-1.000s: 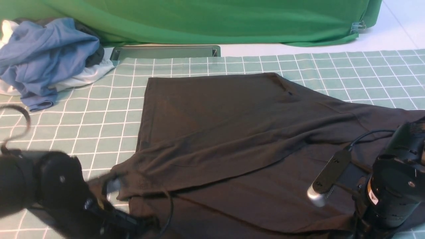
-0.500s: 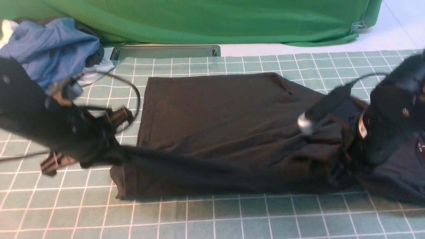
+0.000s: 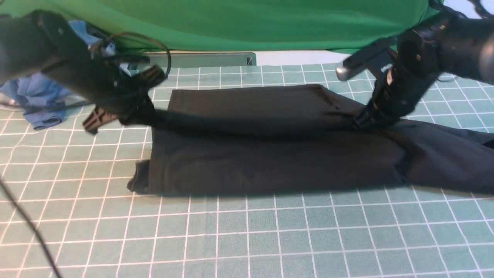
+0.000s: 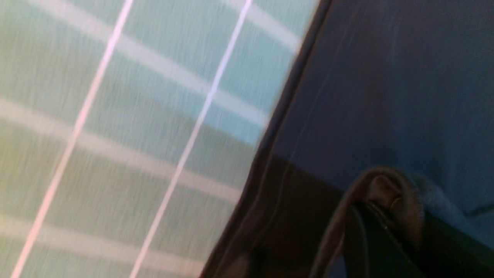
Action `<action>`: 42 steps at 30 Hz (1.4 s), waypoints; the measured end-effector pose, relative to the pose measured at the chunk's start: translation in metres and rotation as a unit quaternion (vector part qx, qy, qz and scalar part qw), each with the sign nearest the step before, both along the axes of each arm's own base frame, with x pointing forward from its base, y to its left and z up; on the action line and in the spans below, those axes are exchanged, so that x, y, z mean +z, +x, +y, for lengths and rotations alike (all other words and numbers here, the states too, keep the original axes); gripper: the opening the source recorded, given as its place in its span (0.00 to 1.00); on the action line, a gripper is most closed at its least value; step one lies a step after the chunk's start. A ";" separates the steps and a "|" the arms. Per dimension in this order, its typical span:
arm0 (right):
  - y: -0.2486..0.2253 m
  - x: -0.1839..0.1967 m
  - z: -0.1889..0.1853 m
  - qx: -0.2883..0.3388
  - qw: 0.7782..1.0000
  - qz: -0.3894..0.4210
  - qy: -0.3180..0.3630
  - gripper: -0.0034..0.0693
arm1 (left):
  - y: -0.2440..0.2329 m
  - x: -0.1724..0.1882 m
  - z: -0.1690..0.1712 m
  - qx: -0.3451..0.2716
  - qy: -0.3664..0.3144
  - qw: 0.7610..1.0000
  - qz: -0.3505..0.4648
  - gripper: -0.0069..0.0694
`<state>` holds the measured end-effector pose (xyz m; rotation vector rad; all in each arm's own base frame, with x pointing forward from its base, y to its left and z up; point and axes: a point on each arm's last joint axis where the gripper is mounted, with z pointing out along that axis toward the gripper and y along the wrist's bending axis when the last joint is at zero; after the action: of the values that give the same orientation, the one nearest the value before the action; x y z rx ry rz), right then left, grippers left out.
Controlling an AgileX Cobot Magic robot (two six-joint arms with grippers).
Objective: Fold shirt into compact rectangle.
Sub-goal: 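Fold the black garment in half by bringing its near edge over to the far edge, then pull the folded dark garment lengthwise by its ends to straighten it flat on the table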
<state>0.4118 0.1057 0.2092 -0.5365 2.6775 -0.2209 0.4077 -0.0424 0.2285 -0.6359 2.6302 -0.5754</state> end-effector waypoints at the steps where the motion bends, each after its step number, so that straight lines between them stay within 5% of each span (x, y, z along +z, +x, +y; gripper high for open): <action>1: 0.011 -0.006 -0.001 -0.004 1.000 -0.005 0.002 0.14 | 0.016 -0.002 0.004 0.005 -0.002 1.000 -0.007 0.13; 13: 0.070 -0.044 -0.010 -0.008 0.996 -0.083 0.034 0.19 | 0.108 -0.040 0.013 -0.002 0.002 0.999 -0.055 0.11; 17: 0.075 -0.051 -0.014 -0.018 0.994 -0.099 0.045 0.34 | 0.124 -0.056 0.013 -0.002 0.000 0.998 -0.058 0.12; 21: 0.076 -0.049 -0.019 -0.033 0.994 -0.096 0.046 0.53 | 0.124 -0.052 0.013 -0.016 0.001 0.999 -0.046 0.22; 27: 0.077 -0.029 -0.020 -0.043 0.994 -0.091 0.039 0.60 | 0.115 -0.009 0.011 -0.067 0.008 0.997 -0.024 0.41; 30: 0.077 0.010 -0.023 -0.055 0.993 -0.096 0.032 0.47 | 0.106 0.020 0.004 -0.110 0.017 0.994 -0.018 0.42; 33: 0.072 0.044 -0.026 -0.053 0.994 -0.092 0.018 0.20 | 0.102 0.027 -0.005 -0.124 0.010 0.992 -0.018 0.26; 35: 0.065 0.063 -0.028 -0.054 0.995 -0.078 0.005 0.11 | 0.095 0.026 -0.016 -0.137 0.004 0.991 -0.009 0.16; 42: 0.038 0.087 -0.037 -0.069 0.997 -0.010 -0.018 0.08 | 0.060 -0.013 -0.083 -0.219 0.013 0.973 0.077 0.11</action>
<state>0.4493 0.0689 0.2966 -0.3566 2.6973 -0.3123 0.4680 -0.1253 0.2155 -0.0854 2.9380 -0.6328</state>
